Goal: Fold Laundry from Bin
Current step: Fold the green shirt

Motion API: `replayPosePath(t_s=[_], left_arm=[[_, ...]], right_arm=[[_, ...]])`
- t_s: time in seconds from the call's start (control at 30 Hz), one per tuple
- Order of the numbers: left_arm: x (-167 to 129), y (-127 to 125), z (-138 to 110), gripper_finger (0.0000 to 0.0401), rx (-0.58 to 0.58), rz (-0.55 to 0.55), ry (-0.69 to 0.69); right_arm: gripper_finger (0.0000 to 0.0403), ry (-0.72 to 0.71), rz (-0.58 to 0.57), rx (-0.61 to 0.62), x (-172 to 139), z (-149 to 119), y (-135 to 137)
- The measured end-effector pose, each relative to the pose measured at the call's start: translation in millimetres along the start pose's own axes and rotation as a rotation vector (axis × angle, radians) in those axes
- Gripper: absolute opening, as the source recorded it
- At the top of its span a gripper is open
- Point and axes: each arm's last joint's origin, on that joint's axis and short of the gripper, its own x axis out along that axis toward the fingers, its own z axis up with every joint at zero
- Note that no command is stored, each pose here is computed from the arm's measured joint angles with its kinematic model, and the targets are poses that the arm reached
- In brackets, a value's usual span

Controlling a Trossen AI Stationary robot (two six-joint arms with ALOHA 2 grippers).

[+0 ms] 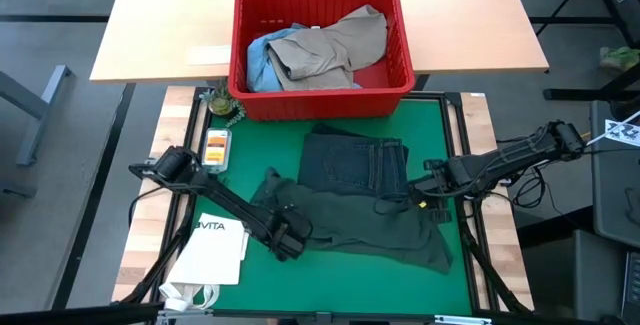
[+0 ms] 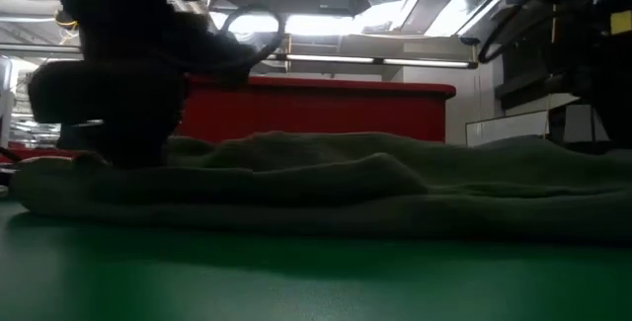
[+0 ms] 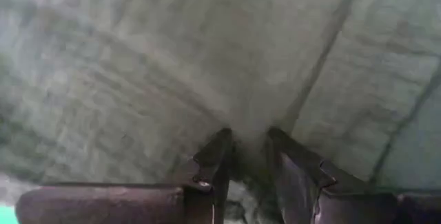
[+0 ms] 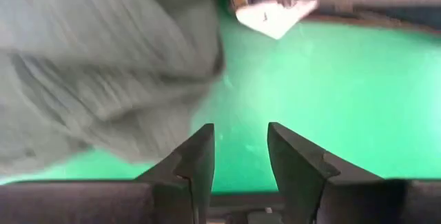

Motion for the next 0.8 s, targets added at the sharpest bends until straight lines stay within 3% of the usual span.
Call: replayPosePath(t_s=[0.33, 0.67, 0.8], left_arm=[[-4, 8, -25, 0.0093, -0.021, 0.159, 0.156], [-18, -3, -18, 0.0093, -0.031, 0.105, 0.095], [-29, -8, -11, 0.0093, -0.039, 0.070, 0.063]], right_arm=[[0.0138, -0.053, 0.030, -0.102, -1, -3, 27], [0.0138, -0.245, 0.070, -0.297, -4, -5, 65], [0.0138, -0.288, 0.067, -0.303, -4, -10, 75]])
